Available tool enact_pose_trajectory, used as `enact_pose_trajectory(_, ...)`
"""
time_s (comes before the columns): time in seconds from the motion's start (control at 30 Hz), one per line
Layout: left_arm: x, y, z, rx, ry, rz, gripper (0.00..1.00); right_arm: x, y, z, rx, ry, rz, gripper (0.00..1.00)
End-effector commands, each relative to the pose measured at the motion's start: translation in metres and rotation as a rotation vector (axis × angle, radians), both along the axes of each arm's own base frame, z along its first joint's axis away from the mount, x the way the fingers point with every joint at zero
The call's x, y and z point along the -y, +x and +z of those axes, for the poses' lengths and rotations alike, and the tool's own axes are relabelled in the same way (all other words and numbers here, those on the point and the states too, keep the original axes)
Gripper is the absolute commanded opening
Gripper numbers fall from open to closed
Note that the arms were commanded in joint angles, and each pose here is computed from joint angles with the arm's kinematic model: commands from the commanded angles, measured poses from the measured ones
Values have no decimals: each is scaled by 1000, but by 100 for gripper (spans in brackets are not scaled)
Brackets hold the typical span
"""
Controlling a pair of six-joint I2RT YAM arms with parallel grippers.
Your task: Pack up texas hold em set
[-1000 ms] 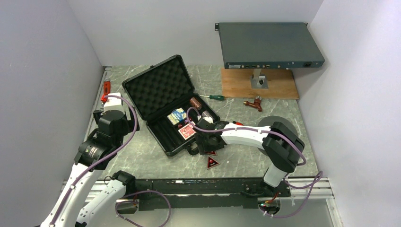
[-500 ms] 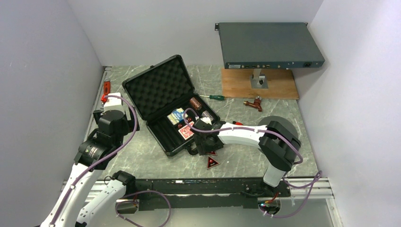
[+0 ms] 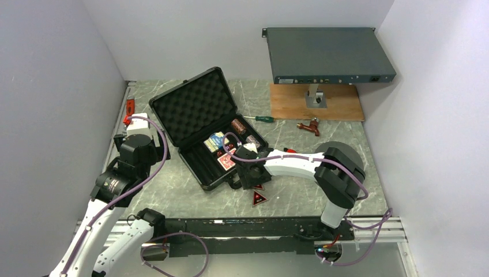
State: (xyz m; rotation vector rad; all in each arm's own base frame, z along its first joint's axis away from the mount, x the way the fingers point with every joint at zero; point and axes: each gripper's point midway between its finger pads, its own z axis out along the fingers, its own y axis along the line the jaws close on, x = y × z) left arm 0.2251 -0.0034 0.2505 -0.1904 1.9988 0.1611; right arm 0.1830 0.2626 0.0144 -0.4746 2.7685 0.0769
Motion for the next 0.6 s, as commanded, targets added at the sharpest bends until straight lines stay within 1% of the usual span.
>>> enact_pose_trajectory(0.0, 1, 4, 10, 38, -18, 1, 96, 0, 4, -2, 17, -32, -3, 61)
enact_pose_trajectory(0.1, 1, 4, 10, 38, -17, 3, 96, 1, 3, -2, 18, -36, -1, 58)
enact_pose_trajectory(0.23, 1, 4, 10, 37, -17, 2, 96, 2, 4, 3, 29, -37, -4, 50)
enact_pose_trajectory(0.4, 1, 4, 10, 37, -17, 3, 96, 5, 4, 9, 40, -39, -6, 47)
enact_pose_trajectory(0.57, 1, 3, 10, 38, -18, 3, 96, 8, 4, 16, 49, -40, -9, 47)
